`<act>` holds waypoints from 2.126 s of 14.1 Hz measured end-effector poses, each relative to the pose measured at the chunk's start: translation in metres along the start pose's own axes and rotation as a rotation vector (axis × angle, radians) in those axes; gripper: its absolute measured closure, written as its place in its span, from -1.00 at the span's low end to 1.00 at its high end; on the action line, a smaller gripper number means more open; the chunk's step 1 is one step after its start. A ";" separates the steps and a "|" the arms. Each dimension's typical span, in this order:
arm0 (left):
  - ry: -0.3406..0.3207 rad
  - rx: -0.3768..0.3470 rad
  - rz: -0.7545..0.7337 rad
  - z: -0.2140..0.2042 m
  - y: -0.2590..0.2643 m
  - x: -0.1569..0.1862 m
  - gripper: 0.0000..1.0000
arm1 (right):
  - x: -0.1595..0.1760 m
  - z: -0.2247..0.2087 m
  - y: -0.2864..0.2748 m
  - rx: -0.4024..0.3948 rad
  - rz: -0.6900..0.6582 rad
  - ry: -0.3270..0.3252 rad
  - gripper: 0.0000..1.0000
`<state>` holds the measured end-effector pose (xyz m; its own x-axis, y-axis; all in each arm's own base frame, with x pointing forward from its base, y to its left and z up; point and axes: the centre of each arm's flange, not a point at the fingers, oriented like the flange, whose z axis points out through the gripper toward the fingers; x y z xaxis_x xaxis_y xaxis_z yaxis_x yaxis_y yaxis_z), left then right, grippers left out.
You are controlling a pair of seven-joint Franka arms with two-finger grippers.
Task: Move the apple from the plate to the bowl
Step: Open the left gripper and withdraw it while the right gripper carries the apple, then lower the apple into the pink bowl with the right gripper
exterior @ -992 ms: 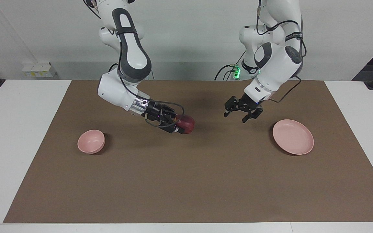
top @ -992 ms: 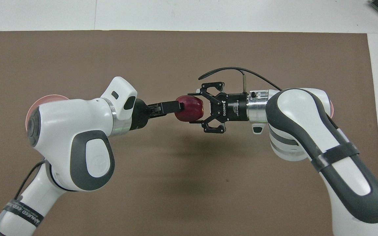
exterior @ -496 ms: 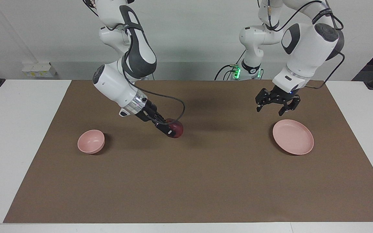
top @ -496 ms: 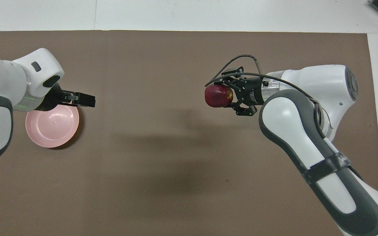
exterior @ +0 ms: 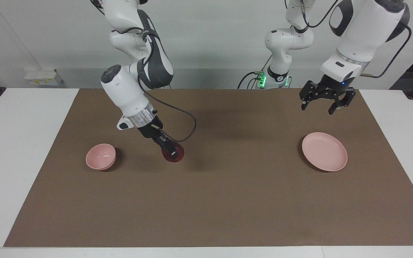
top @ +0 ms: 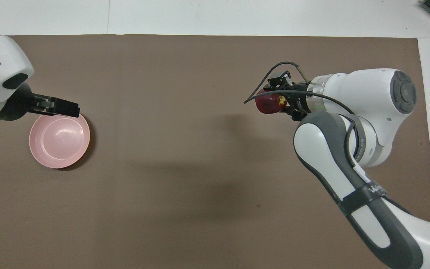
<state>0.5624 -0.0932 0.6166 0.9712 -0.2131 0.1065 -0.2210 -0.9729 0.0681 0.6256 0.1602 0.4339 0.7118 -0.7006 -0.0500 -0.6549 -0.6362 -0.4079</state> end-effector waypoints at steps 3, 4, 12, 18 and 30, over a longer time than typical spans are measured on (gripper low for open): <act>-0.015 0.003 0.020 -0.011 -0.021 -0.006 -1.00 | 0.011 -0.002 0.006 -0.098 -0.130 0.105 -0.63; -0.012 0.005 0.022 -0.017 -0.025 -0.007 -1.00 | 0.017 -0.003 0.011 -0.140 -0.179 0.149 -0.63; -0.038 0.019 -0.012 -0.057 -0.055 -0.021 -1.00 | 0.062 -0.015 0.047 -0.331 -0.340 0.324 -0.63; -0.053 0.059 0.005 -0.060 -0.057 -0.023 -1.00 | 0.099 -0.024 0.115 -0.344 -0.297 0.384 -0.63; -0.050 0.054 -0.009 -0.062 -0.065 -0.025 -1.00 | 0.115 -0.035 0.221 -0.399 -0.151 0.358 -0.63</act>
<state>0.5473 -0.0196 0.6707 0.9767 -0.2074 0.0560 -0.2085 -0.9779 0.0148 0.5537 -0.0726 0.3697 0.7201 -0.6141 0.3231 -0.6472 -0.7623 -0.0063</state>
